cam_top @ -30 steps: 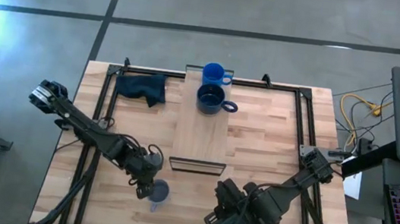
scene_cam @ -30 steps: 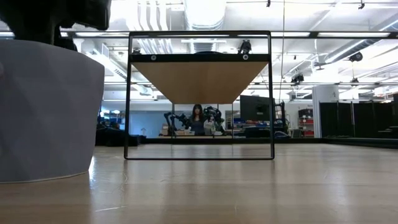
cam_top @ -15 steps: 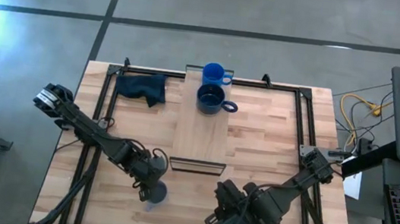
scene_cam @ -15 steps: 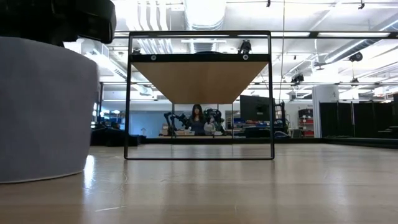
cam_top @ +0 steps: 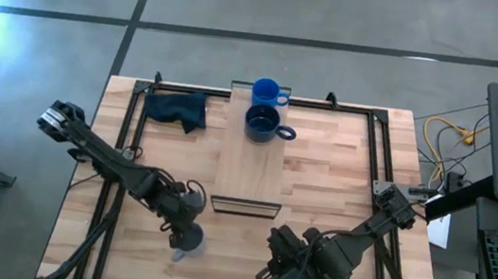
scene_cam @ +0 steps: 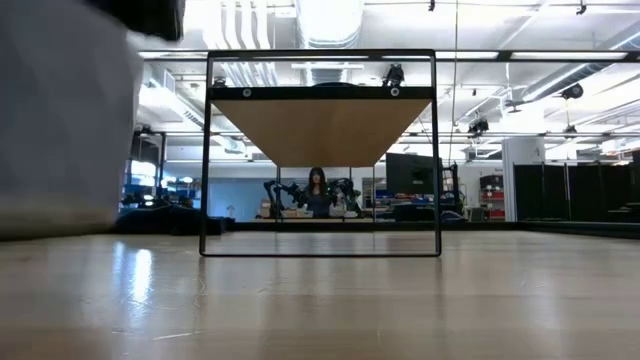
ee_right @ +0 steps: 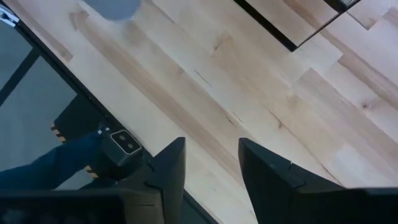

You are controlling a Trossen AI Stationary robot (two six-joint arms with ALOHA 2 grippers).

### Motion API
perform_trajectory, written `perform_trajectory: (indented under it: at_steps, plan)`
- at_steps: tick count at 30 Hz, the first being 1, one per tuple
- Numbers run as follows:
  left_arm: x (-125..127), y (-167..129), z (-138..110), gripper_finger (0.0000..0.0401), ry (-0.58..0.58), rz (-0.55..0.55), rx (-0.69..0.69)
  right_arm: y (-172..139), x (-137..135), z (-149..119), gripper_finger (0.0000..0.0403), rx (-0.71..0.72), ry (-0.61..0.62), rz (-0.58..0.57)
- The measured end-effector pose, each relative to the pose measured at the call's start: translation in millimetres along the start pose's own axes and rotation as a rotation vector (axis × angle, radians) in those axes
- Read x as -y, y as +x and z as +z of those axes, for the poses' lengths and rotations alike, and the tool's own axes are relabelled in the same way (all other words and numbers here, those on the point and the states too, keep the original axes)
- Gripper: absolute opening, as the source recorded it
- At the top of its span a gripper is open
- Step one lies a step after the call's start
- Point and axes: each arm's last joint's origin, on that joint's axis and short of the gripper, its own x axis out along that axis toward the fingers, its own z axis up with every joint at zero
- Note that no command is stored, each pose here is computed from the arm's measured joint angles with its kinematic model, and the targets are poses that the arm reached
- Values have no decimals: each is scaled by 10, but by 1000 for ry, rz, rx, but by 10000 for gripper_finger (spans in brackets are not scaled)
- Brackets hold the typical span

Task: Stack small to large cups/mugs on shelf
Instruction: Put the purple mug on the shelf

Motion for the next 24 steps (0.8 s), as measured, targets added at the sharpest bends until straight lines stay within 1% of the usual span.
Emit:
perform_trajectory:
  at_steps: [4,7,9,14,16,19,21,24]
  plan:
    - [56,-385,54,3,2,15,33,-3,-2,-12,134,1,-16,1]
    - [116,-742,128,3,4,25,107,-6,-2,-17,129,8,-27,1]
    - [129,-960,185,2,15,59,151,-8,-3,-22,126,21,-30,0]
    - [120,-1401,467,2,44,129,273,-14,-5,-41,122,39,-25,-1]
    - [74,-1534,620,2,49,160,313,-25,-9,-72,122,53,-15,1]
    - [-58,-1646,889,2,39,219,345,-46,-16,-142,122,66,21,8]
    - [-173,-1679,1077,2,20,250,358,-62,-22,-208,122,67,47,13]
    - [-353,-1671,1348,2,-13,268,348,-94,-28,-321,121,62,89,24]
